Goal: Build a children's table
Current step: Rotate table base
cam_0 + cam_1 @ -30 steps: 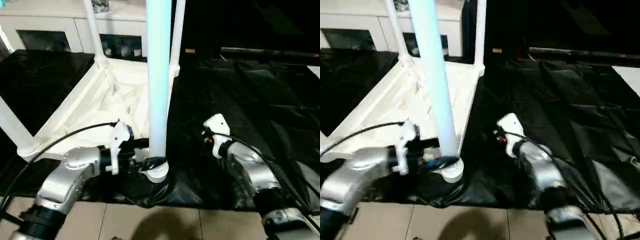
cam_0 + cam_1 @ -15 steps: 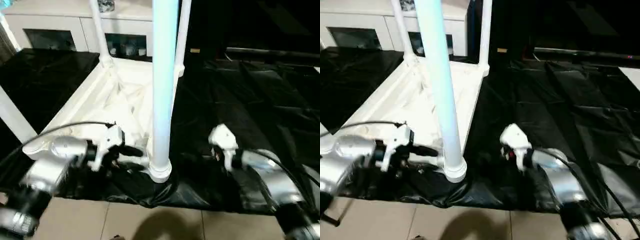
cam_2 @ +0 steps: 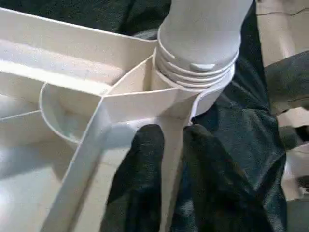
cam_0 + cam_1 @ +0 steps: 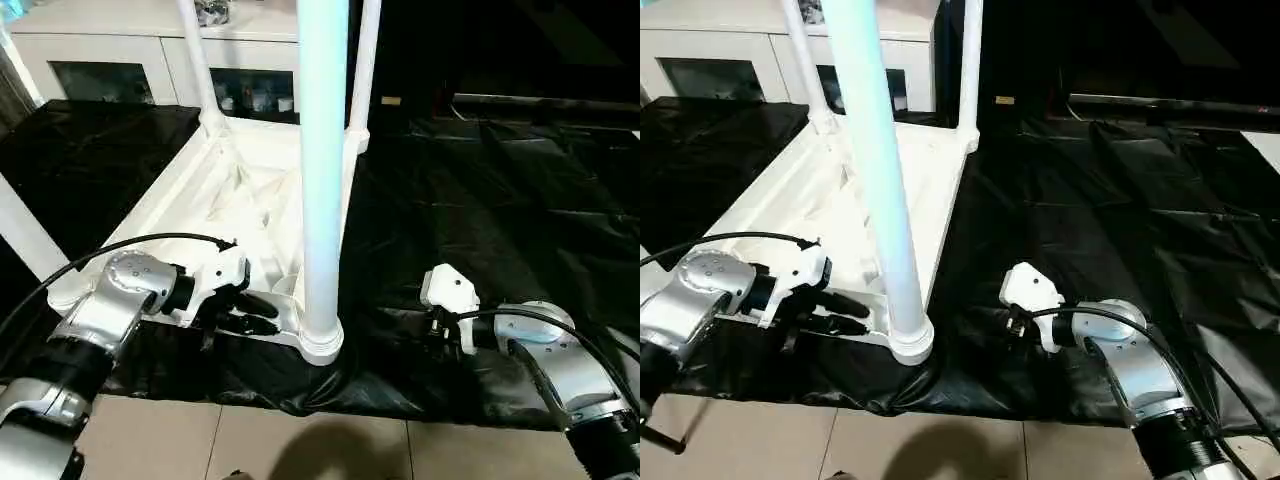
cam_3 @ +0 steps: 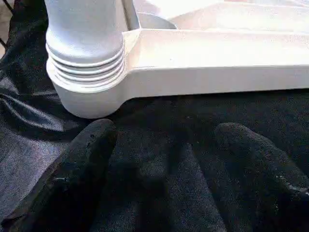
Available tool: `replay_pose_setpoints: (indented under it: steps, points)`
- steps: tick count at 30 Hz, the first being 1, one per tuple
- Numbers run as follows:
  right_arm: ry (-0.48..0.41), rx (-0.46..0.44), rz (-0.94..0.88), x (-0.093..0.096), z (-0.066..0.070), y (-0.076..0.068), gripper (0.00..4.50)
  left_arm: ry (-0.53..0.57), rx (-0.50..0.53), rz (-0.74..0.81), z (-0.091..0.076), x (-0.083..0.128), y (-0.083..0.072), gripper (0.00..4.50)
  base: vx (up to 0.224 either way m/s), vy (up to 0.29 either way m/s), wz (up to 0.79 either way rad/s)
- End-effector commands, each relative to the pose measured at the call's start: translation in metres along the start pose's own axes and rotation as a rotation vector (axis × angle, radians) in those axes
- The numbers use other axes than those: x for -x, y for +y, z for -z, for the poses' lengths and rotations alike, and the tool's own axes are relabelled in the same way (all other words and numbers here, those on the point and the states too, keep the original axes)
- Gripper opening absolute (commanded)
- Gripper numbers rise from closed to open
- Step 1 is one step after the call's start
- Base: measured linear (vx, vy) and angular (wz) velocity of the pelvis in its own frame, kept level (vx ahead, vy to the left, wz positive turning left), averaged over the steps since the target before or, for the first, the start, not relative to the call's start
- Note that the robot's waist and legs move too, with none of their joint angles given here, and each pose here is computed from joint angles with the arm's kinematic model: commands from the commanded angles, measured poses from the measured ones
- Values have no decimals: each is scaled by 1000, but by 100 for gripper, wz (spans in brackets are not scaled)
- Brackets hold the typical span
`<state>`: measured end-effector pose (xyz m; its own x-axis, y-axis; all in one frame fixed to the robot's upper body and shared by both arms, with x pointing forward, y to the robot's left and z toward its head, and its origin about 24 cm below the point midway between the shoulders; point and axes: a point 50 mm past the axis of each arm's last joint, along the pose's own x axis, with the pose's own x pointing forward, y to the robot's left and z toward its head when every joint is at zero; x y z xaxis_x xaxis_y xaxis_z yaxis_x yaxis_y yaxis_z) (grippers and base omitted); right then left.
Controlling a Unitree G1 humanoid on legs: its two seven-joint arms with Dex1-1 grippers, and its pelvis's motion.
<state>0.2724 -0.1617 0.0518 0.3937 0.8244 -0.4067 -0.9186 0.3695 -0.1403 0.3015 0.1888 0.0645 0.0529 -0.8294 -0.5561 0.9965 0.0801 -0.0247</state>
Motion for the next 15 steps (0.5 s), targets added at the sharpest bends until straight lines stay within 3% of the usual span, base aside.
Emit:
replay_pose_setpoints:
  steps: [1,7,9,15]
  points:
    - [-4,12,-15,0,-4,1,377,-2,5,26,-1,0,1,59,0,0,0]
    - [6,18,-9,2,-4,-2,377,-18,61,29,-5,1,4,53,0,0,0]
    - [10,20,-10,2,-4,-2,377,-8,74,35,-4,0,4,87,0,0,0]
    - [15,23,-17,1,-4,-1,377,47,39,22,3,-1,4,129,0,0,0]
